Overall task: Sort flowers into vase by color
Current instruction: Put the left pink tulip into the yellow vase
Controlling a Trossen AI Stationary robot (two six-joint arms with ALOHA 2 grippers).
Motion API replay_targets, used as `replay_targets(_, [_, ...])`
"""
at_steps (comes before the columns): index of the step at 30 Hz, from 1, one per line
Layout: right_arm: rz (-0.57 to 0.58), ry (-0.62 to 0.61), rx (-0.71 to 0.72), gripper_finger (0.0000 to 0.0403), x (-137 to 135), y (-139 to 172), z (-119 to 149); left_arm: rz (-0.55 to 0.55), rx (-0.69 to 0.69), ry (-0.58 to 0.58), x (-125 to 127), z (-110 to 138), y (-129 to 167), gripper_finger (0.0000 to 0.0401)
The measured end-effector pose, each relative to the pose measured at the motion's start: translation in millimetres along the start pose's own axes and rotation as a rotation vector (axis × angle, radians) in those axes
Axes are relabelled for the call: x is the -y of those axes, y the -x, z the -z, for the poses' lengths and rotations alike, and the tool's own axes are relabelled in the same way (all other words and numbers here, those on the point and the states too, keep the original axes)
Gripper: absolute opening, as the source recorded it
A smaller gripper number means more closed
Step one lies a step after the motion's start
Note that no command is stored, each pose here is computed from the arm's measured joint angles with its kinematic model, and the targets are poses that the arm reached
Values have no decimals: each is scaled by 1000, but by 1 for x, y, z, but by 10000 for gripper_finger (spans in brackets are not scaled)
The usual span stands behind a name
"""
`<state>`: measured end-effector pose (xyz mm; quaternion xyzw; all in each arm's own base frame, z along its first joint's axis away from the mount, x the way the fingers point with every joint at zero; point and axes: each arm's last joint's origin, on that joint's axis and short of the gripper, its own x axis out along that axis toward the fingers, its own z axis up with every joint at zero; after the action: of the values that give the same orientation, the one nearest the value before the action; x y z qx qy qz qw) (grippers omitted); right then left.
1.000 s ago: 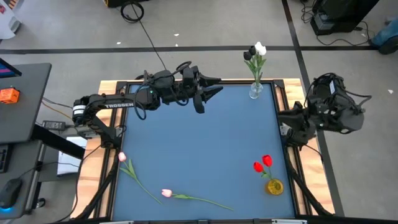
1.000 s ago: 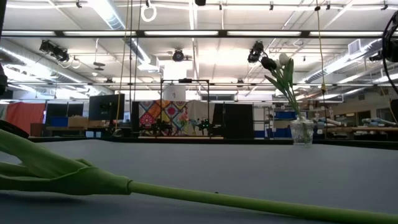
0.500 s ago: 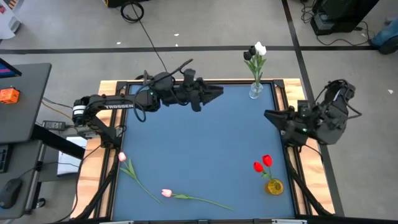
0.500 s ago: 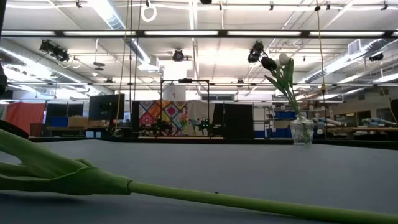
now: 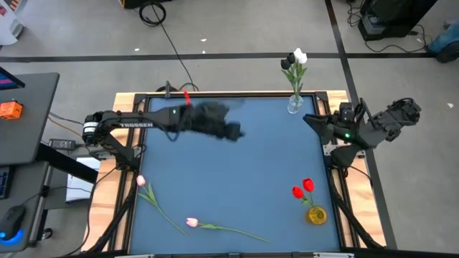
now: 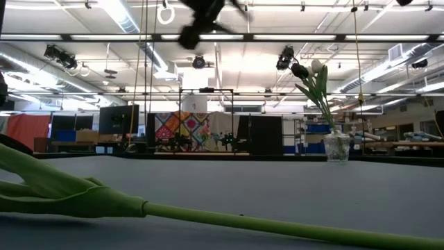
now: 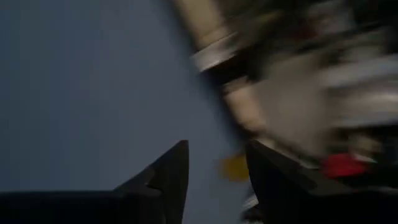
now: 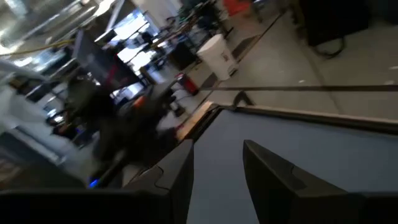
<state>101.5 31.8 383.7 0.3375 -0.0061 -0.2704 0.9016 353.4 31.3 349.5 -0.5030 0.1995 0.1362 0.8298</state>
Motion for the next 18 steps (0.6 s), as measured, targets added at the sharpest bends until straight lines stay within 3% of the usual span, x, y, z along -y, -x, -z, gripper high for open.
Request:
replay_targets(5, [74,-5,47,146,17,2,-11,-373,-72,168,-11,56,8,158])
replay_targets(14, [126,6,50,146,38,10,-22,-783,-144,363,-19,124,41,153])
replay_targets(18, [166,24,50,146,40,7,-21,-843,-133,413,-17,143,51,153])
